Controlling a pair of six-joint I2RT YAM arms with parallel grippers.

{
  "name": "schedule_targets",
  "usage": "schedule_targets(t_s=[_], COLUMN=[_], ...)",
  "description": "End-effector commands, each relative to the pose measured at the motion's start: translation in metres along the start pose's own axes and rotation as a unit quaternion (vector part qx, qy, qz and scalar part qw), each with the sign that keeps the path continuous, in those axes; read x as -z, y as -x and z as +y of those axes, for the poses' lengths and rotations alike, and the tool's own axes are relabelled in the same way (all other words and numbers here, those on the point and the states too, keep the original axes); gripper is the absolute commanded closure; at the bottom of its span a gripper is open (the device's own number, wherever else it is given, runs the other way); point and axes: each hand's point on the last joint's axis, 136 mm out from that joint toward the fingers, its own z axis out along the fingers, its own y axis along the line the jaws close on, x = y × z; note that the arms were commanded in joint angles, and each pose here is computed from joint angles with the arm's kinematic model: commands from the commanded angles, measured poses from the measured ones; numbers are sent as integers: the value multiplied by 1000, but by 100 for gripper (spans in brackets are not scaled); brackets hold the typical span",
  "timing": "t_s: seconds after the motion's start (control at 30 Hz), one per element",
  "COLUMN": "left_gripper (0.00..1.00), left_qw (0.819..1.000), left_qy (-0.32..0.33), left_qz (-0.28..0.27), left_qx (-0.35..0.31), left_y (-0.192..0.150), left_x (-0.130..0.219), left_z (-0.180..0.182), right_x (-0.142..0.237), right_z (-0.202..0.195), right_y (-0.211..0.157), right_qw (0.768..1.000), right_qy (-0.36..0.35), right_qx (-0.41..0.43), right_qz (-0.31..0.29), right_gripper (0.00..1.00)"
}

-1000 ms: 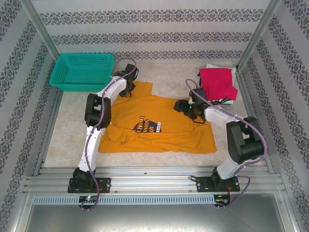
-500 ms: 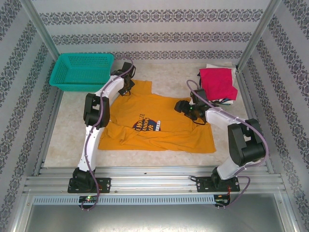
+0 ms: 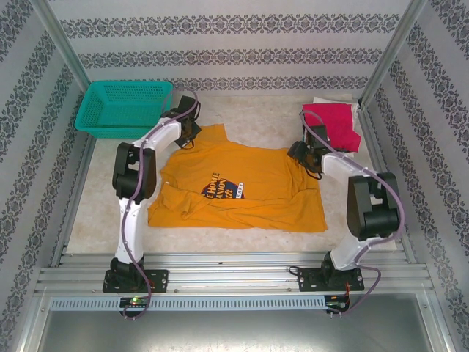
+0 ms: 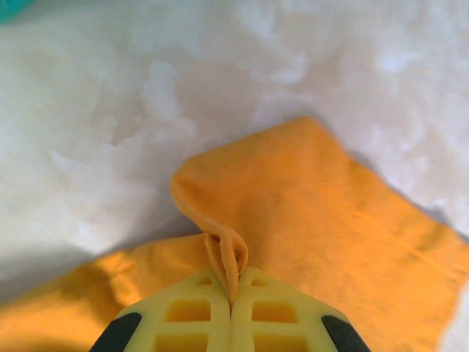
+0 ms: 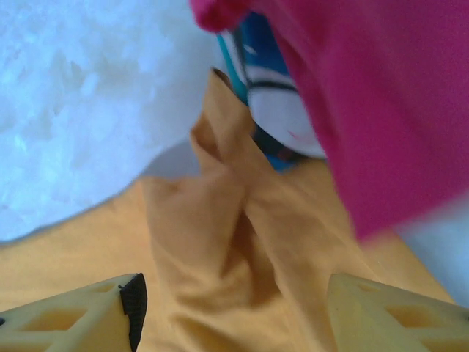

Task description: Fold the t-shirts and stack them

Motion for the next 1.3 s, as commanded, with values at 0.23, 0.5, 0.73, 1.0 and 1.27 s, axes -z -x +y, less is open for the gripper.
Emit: schedule_targets(t_s=[0.23,0.5,0.73,1.0,1.27], left_gripper=[100,100,100,100,100], left_qw=[999,998,999,999,998], left_qy=[-8,-21,-25,-28,-35], left_qz=[-44,-43,-38,-36,-34], left_qx=[24,30,30,29,29], left_y=[31,35,34,33,32], left_x=[34,37,35,33,33], left_z=[39,39,36,36,33], right_x=[-39,-74,-75,-66,-76], right_z=[29,13,-9,8,7], right_y=[14,20,38,56,62], right_qw=[999,998,996,993,990], right_qy=[2,-32,-80,-96,-121], right_qx=[31,38,33,72,65], right_qz=[22,43,21,-3,3], right_gripper=[36,34,38,44,42])
